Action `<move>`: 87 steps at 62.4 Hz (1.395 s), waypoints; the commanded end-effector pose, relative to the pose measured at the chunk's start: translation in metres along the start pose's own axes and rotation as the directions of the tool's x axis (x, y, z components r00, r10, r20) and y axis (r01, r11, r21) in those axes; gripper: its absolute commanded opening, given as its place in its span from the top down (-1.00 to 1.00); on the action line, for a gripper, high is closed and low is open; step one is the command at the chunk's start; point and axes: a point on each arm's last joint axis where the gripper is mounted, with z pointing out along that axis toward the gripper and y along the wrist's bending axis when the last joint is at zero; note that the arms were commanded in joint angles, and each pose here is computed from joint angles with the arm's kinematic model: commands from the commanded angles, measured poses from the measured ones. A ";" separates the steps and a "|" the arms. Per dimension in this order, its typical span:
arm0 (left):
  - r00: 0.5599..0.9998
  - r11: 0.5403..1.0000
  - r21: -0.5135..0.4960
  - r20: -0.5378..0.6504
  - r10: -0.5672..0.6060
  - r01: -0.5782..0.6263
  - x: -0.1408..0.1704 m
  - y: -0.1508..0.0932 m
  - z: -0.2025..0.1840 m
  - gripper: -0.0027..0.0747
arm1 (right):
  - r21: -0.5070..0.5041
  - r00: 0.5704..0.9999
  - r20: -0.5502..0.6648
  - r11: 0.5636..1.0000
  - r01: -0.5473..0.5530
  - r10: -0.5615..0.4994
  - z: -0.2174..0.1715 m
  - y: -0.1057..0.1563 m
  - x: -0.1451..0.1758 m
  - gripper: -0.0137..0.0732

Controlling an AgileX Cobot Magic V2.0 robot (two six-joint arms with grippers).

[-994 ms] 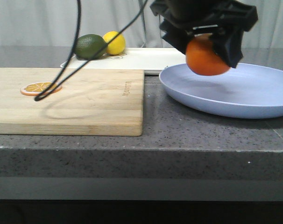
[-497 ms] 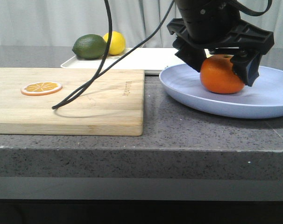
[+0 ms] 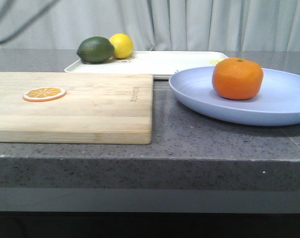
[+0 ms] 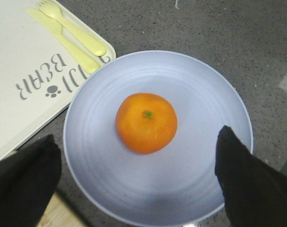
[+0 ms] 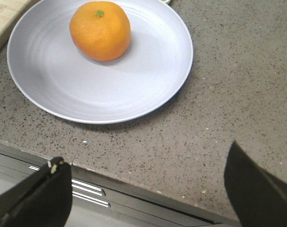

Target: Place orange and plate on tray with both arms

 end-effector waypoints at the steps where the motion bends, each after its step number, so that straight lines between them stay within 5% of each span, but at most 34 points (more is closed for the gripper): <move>1: 0.989 0.999 -0.034 0.148 -0.012 0.017 -0.002 0.004 -0.051 -0.72 | 0.010 0.996 0.089 1.000 0.014 -0.015 -0.005 -0.001 -0.015 -0.82; 26: 0.986 0.980 -0.165 0.142 -0.090 0.113 0.105 0.035 -0.131 -0.72 | 0.010 0.996 0.089 1.000 0.014 -0.015 -0.003 -0.001 -0.013 -0.82; 41: 0.980 0.971 -0.191 0.168 -0.110 0.142 0.168 0.033 -0.159 -0.72 | 0.001 0.999 0.052 1.000 0.003 -0.003 0.004 0.000 -0.006 -0.82; 61: 0.971 0.971 -0.195 0.217 -0.098 0.141 0.195 0.029 -0.174 -0.72 | 0.046 0.986 -0.121 0.993 -0.111 0.116 0.032 -0.007 -0.031 -0.82; 79: 0.974 0.969 -0.208 0.212 -0.086 0.130 0.195 0.030 -0.173 -0.72 | 0.266 0.876 -0.313 0.919 -0.291 0.367 0.072 -0.069 -0.053 -0.82; 87: 0.974 0.969 -0.208 0.212 -0.086 0.130 0.195 0.030 -0.173 -0.72 | 0.183 0.805 -0.346 0.877 -0.445 0.481 0.093 -0.085 -0.047 -0.82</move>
